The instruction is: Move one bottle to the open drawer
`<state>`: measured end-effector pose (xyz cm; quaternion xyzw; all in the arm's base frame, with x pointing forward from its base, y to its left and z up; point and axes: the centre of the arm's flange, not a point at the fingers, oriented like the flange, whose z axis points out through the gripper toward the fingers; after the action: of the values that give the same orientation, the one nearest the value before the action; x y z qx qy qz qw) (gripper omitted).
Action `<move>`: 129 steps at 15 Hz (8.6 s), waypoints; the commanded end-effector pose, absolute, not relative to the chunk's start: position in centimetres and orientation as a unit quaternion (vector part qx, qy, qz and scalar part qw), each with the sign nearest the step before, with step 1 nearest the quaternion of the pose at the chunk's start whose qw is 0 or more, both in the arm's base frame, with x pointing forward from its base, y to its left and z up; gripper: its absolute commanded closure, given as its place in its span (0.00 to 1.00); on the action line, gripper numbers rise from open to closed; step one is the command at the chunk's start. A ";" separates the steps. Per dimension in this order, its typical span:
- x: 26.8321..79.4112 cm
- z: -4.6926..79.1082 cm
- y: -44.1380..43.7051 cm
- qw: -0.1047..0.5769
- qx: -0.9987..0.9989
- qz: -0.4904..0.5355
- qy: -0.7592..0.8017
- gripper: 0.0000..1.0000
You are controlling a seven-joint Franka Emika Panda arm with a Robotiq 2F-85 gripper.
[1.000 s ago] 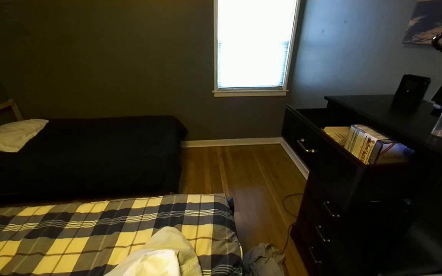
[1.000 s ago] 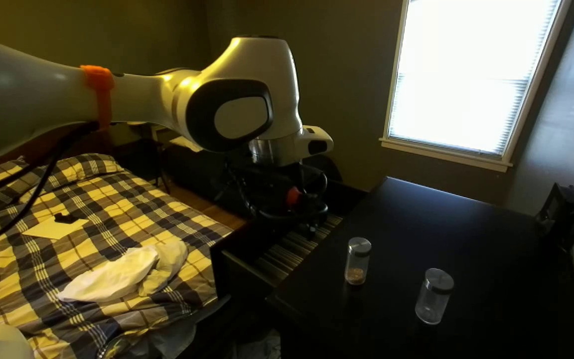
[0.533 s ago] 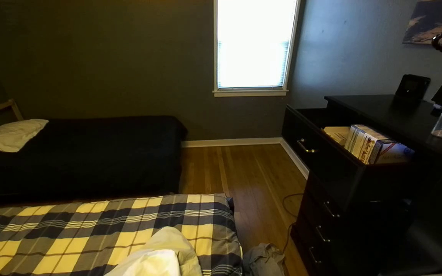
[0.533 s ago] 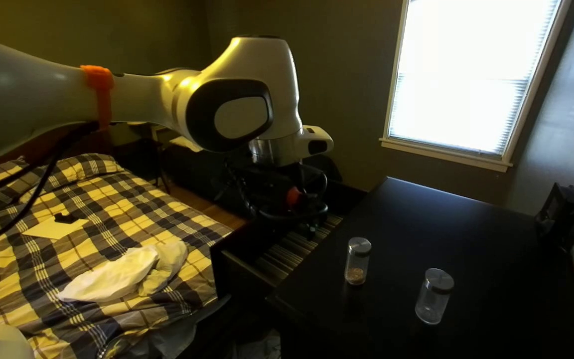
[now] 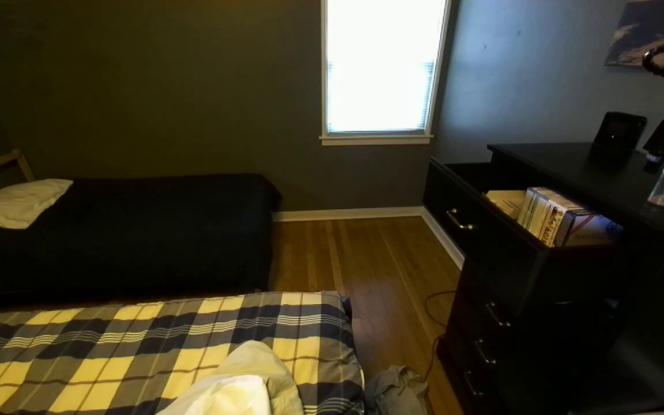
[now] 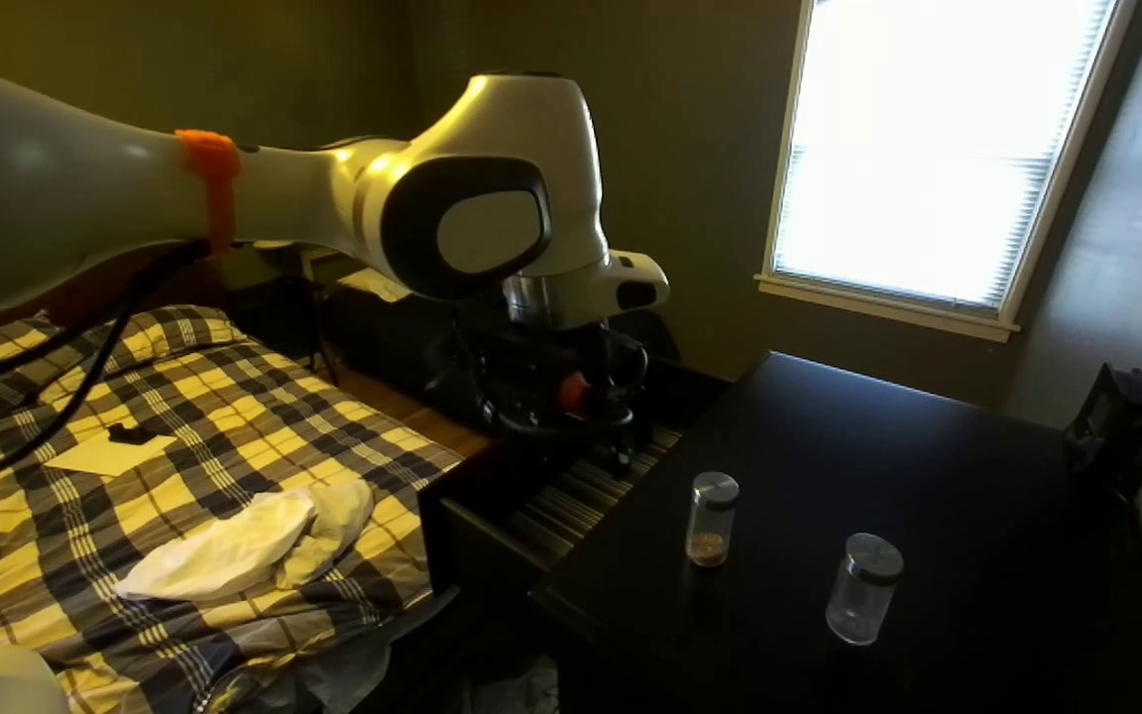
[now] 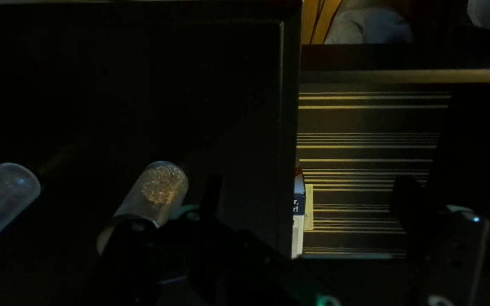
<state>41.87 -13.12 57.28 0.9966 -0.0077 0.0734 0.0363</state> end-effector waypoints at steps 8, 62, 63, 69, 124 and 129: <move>46.5 57.2 -17.1 0.044 0.959 0.025 -0.279 0.00; 56.6 61.8 -8.4 -0.043 0.951 0.165 -0.259 0.50; 56.5 62.0 -8.6 -0.043 0.950 0.166 -0.261 0.50; 57.1 62.1 -8.6 -0.039 0.952 0.169 -0.254 0.75; 79.9 37.1 2.2 0.039 0.997 0.057 0.039 0.58; 79.4 37.9 1.6 0.034 0.998 0.047 0.028 0.13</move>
<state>78.51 2.01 37.03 0.9971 0.0297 0.0594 0.0364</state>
